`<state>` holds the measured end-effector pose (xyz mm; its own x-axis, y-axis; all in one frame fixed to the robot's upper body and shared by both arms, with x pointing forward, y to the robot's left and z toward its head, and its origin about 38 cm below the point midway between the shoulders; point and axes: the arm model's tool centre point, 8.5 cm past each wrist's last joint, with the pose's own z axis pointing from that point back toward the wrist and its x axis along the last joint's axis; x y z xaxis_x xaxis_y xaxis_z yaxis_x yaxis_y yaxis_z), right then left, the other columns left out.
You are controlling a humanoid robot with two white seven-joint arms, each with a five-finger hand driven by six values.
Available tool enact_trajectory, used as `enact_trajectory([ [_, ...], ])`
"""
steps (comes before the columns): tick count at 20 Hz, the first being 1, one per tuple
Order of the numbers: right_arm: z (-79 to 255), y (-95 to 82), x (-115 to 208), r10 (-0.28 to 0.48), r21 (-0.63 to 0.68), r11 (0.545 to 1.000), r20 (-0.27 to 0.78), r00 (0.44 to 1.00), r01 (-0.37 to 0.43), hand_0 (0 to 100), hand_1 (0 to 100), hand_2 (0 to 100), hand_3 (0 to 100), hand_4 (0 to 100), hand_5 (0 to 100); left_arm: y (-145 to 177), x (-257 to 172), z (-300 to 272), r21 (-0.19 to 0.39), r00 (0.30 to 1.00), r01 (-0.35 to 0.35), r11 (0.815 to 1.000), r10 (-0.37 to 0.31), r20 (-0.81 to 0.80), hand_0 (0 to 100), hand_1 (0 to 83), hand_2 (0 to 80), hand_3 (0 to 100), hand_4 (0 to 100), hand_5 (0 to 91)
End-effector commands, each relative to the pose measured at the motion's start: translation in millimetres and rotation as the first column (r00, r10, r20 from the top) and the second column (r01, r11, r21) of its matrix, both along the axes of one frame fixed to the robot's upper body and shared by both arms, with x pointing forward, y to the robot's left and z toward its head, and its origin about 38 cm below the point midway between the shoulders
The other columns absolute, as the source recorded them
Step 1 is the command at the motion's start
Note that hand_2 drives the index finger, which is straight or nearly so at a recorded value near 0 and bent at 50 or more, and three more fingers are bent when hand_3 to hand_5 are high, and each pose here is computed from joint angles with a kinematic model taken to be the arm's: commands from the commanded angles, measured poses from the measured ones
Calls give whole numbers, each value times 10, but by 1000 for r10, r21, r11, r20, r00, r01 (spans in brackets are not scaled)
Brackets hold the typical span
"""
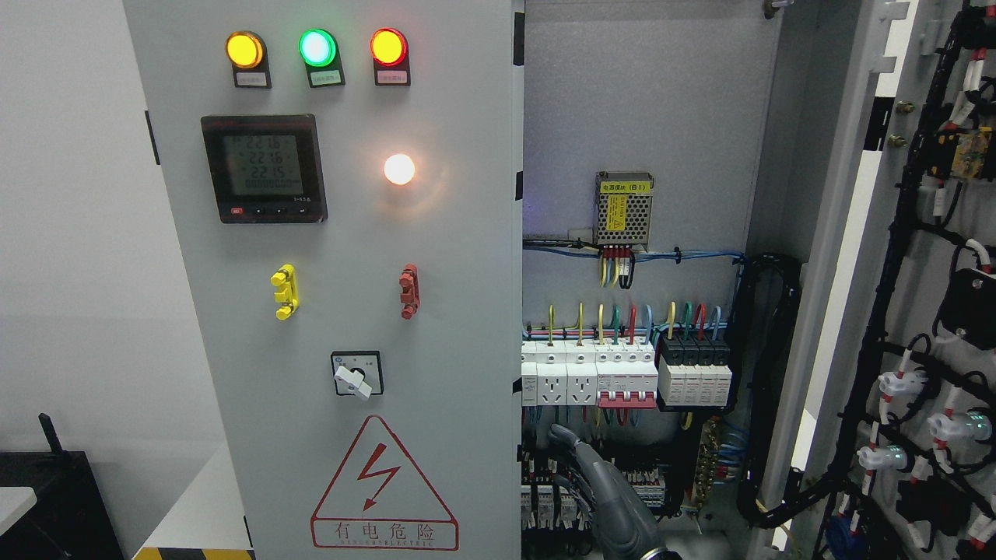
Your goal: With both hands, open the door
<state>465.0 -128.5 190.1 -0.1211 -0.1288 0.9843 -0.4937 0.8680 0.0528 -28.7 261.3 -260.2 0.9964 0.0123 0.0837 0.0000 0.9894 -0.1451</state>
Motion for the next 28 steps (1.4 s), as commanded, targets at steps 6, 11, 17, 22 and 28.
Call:
enact_trajectory([
  [6, -84, -30, 106, 13, 5, 1000, -42, 999, -12, 380, 0, 0, 0, 0, 0, -217, 1, -13, -34, 1000, -4, 999, 4, 0, 0, 0, 0, 0, 0, 0],
  [11, -20, -22, 122, 31, 8, 999, -29, 999, -31, 380, 0, 0, 0, 0, 0, -217, 1, -13, -34, 1000, -4, 999, 4, 0, 0, 0, 0, 0, 0, 0],
  [17, 29, 13, 125, 69, 6, 998, -15, 997, -69, 380, 0, 0, 0, 0, 0, -217, 1, -13, -34, 1000, -4, 999, 4, 0, 0, 0, 0, 0, 0, 0],
  [22, 53, 32, 126, 99, 26, 995, -16, 995, -98, 380, 0, 0, 0, 0, 0, -217, 1, -13, -34, 1000, -4, 999, 4, 0, 0, 0, 0, 0, 0, 0],
  [28, 63, 28, 136, 107, 46, 993, -23, 994, -106, 380, 0, 0, 0, 0, 0, -217, 1, -13, -34, 1000, -4, 999, 4, 0, 0, 0, 0, 0, 0, 0],
])
